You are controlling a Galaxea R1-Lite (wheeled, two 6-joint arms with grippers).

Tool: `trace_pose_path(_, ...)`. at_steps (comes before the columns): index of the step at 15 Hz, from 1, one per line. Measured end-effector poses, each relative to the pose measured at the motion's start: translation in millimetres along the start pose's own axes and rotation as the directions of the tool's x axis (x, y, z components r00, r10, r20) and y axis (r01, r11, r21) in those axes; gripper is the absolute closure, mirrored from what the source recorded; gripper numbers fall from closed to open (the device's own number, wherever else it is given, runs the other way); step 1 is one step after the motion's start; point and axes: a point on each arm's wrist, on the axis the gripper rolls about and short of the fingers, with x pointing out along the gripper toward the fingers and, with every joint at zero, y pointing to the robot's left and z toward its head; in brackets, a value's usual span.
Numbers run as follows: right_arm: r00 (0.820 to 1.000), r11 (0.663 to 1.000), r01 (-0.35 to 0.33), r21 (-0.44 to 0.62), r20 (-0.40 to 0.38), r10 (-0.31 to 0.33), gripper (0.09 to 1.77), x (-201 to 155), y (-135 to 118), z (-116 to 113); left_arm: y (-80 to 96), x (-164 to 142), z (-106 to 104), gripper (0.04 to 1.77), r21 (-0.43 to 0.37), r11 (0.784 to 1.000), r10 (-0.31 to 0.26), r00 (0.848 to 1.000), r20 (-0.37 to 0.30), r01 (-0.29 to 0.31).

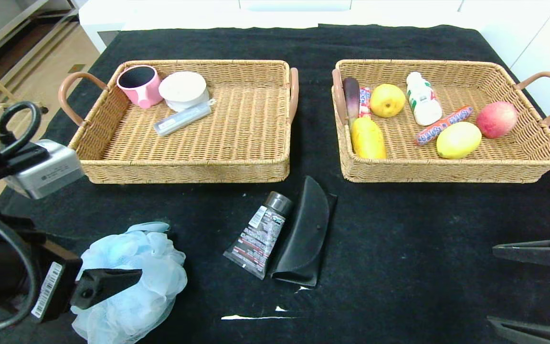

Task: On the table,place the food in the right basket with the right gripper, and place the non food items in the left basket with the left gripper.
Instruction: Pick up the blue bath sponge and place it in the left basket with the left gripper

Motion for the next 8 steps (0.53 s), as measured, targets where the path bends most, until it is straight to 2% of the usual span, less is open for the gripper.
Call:
trace_pose_path(4, 1.0, 1.0, -0.005, -0.002, -0.002, 0.005, 0.15, 0.3, 1.0, -1.0, -3.9, 18.6, -8.0, 0.09, 0.016, 1.0, 0.006, 0.997, -0.078, -0.005)
trace_pose_path(8, 1.0, 1.0, -0.009, -0.001, -0.004, 0.009, 0.15, 0.7, 1.7, -1.8, -7.9, 36.3, -14.7, 0.09, 0.02, 1.0, 0.005, 0.995, -0.097, -0.003)
